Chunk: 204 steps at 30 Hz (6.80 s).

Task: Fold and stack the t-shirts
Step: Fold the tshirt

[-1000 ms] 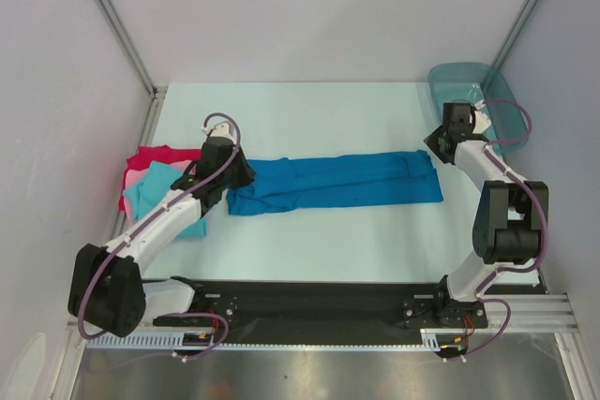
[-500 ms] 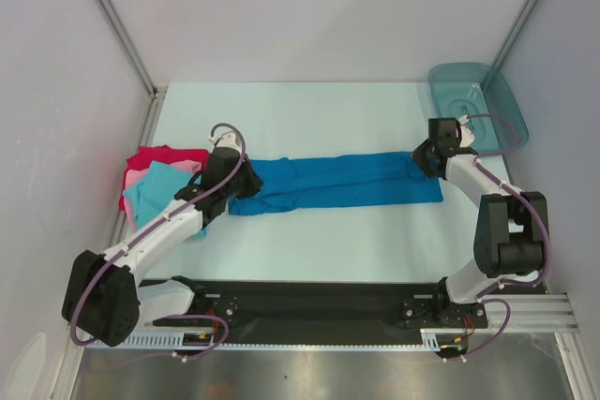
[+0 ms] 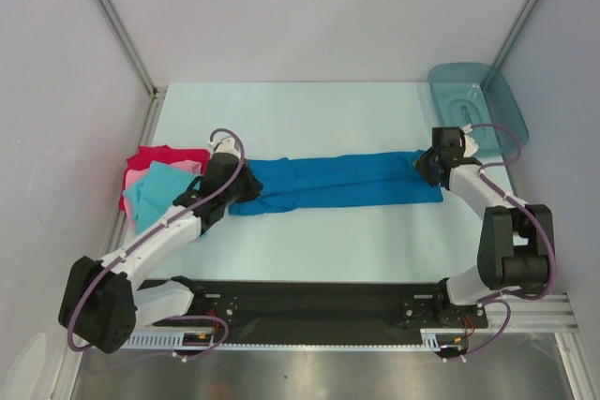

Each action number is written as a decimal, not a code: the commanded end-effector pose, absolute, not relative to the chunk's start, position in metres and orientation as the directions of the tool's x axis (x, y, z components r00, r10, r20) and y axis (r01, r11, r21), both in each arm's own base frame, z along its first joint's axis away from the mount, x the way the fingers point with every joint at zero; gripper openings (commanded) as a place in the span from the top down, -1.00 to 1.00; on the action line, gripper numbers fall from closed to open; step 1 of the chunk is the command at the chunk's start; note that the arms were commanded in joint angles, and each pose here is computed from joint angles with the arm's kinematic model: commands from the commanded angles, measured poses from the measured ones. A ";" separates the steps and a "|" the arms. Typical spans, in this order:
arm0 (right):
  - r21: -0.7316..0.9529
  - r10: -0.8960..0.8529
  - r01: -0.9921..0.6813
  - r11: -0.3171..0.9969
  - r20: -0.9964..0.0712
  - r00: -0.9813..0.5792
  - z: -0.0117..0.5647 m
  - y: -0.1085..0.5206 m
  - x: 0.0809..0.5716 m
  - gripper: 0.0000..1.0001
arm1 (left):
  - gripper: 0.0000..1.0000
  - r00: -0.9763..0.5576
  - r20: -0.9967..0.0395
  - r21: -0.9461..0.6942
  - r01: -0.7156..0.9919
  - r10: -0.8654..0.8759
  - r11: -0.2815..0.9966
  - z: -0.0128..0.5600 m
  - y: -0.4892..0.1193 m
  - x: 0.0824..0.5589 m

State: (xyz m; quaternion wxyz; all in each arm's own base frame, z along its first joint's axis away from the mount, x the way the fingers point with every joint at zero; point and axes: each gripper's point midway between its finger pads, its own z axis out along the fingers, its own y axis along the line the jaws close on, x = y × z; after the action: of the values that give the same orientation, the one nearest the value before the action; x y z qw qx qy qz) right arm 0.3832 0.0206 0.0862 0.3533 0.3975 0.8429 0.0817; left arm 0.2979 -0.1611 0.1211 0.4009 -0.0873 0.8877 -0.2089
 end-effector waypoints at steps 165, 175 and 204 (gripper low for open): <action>0.381 0.729 0.655 0.653 -0.549 -0.408 0.056 -0.001 0.443 0.05 | 0.99 -0.586 -0.763 -0.393 0.084 -0.273 0.916 0.154 -0.162 0.299; 0.381 0.731 0.659 0.649 -0.552 -0.401 0.057 -0.003 0.444 0.60 | 0.99 -0.587 -0.764 -0.387 0.084 -0.268 0.918 0.154 -0.163 0.301; 0.175 0.675 0.764 0.621 -0.615 -0.408 0.064 -0.056 0.430 1.00 | 0.99 -0.581 -0.765 -0.395 0.082 -0.278 0.915 0.155 -0.160 0.296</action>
State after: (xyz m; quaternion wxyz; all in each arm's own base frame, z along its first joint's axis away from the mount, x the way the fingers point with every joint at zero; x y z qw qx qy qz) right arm 0.4248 -0.0397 0.0521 0.3181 0.4324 0.8430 -0.0343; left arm 0.2931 -0.1572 0.1349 0.4311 -0.0626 0.8803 -0.1881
